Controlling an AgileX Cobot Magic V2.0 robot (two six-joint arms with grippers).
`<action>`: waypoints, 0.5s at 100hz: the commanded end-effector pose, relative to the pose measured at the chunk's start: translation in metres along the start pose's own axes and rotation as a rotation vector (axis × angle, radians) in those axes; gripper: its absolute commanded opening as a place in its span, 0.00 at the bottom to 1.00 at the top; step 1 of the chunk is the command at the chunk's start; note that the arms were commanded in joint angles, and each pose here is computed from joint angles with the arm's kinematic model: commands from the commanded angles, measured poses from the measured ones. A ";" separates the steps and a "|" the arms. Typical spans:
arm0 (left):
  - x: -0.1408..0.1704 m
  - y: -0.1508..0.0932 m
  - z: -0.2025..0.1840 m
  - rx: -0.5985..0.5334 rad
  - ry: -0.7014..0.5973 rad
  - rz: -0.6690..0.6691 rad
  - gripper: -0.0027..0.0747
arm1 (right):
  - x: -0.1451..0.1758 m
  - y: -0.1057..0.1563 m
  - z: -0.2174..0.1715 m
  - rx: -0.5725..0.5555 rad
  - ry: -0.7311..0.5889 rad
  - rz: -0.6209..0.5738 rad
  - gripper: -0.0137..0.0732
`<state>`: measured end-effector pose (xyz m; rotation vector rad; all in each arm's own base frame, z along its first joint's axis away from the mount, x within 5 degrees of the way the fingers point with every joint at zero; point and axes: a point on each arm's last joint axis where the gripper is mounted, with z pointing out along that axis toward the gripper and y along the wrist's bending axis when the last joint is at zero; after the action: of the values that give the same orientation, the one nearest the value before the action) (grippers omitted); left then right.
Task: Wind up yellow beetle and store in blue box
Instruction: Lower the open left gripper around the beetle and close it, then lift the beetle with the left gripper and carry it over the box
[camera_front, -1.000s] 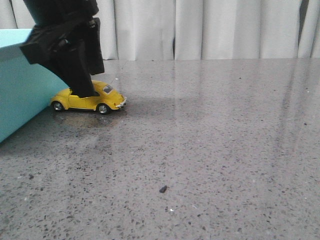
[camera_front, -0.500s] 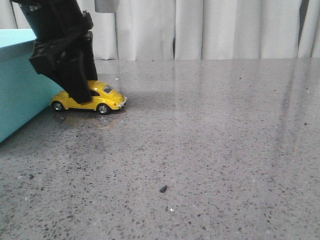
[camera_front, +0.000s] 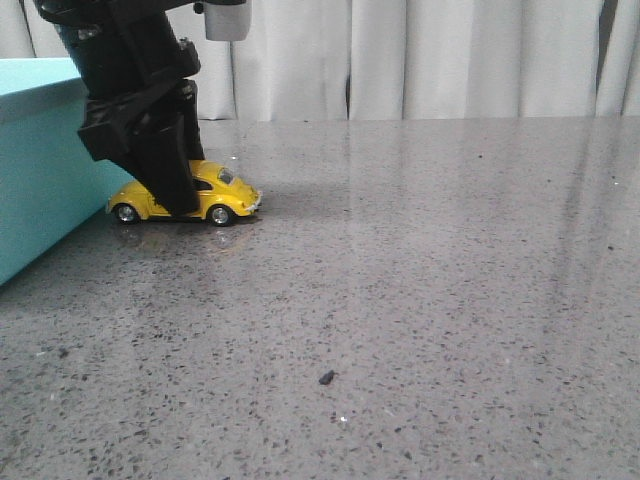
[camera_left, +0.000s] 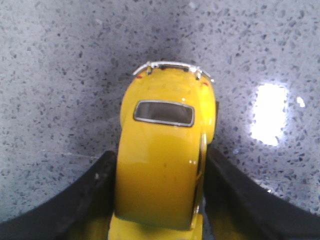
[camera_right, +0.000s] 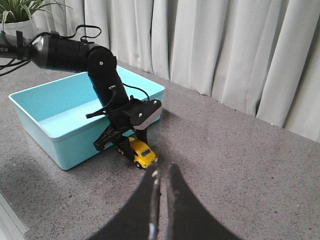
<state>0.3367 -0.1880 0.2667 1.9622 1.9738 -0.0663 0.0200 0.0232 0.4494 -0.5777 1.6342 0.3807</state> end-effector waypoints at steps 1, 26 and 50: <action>-0.013 0.006 -0.036 -0.102 -0.093 -0.008 0.29 | -0.012 -0.002 -0.001 0.012 -0.092 -0.003 0.11; -0.037 0.015 -0.094 -0.186 -0.253 -0.016 0.22 | -0.014 -0.001 -0.001 0.011 -0.119 0.004 0.11; -0.048 0.023 -0.163 -0.347 -0.329 -0.133 0.21 | -0.015 -0.001 -0.001 0.002 -0.129 0.014 0.11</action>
<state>0.3398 -0.1978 0.3836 1.6644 1.8309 -0.1001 0.0199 0.0240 0.4522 -0.5649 1.6072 0.3990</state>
